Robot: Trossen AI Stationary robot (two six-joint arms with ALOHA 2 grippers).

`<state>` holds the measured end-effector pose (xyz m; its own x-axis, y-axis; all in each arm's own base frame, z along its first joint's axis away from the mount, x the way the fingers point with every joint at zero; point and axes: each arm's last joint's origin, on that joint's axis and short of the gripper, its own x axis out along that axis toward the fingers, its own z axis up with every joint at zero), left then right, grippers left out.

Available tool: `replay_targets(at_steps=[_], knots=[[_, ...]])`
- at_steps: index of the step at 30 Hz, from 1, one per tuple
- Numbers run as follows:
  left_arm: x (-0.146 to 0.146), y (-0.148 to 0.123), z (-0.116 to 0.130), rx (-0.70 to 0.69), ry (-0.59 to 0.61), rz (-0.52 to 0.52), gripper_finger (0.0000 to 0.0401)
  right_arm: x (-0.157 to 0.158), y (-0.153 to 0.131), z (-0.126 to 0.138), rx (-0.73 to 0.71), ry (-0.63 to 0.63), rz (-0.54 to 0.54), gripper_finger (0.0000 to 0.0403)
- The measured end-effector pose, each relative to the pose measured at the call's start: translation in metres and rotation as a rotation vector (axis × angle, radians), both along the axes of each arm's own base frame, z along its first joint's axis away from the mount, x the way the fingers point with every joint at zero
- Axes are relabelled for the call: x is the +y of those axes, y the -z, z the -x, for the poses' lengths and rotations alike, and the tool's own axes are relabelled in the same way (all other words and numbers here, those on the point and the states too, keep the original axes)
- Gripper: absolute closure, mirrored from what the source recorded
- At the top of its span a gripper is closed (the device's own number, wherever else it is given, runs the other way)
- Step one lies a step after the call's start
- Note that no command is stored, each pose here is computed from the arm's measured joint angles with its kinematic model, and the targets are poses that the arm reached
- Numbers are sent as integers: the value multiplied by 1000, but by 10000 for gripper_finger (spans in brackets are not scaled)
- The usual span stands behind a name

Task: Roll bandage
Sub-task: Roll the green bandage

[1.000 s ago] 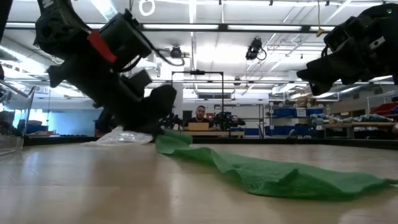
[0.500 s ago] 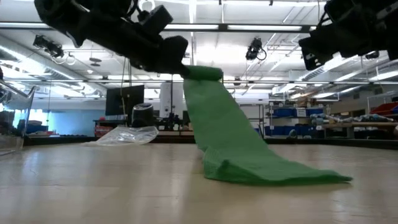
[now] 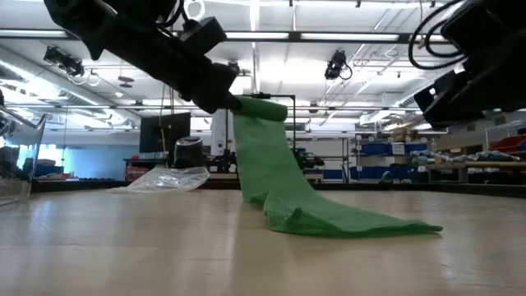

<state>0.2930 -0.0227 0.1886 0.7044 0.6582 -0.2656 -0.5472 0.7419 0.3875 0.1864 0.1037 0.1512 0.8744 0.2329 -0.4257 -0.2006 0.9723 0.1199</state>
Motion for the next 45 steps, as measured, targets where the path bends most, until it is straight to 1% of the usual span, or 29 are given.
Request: replay_targets(at_steps=[4, 8, 13, 17, 22, 26, 28, 31, 32, 33, 36, 38, 42, 45], knots=[[0, 1, 0, 9, 14, 13, 397, 33, 2, -22, 40, -7, 73, 250], [-1, 1, 0, 8, 21, 16, 397, 59, 8, -47, 73, -24, 104, 238], [-1, 2, 0, 7, 47, 31, 397, 78, 22, -71, 128, -20, 129, 238], [-2, 2, -1, 8, 63, 39, 397, 86, 33, -82, 162, -21, 148, 247], [-2, 2, -1, 14, 83, 48, 397, 89, 48, -90, 236, 12, 167, 268], [-2, 3, -1, 22, 92, 51, 397, 92, 54, -96, 237, 26, 166, 290], [-2, 3, 0, 29, 92, 50, 397, 93, 55, -98, 235, 28, 166, 310], [-3, 4, 0, 39, 103, 54, 397, 95, 54, -99, 231, 20, 170, 360], [-3, 4, 0, 39, 106, 56, 397, 97, 52, -98, 229, 11, 178, 380], [-3, 4, 0, 38, 110, 58, 396, 99, 50, -98, 227, 2, 187, 391], [-4, 4, 0, 40, 122, 58, 396, 107, 34, -98, 223, -15, 212, 393], [-7, 4, 0, 47, 130, 51, 396, 114, 11, -101, 193, -26, 218, 396], [-14, 5, 1, 61, 156, 48, 396, 122, -36, -102, 182, -10, 337, 399], [-25, 5, 3, 60, 189, 46, 396, 122, -85, -101, 123, 22, 403, 400]])
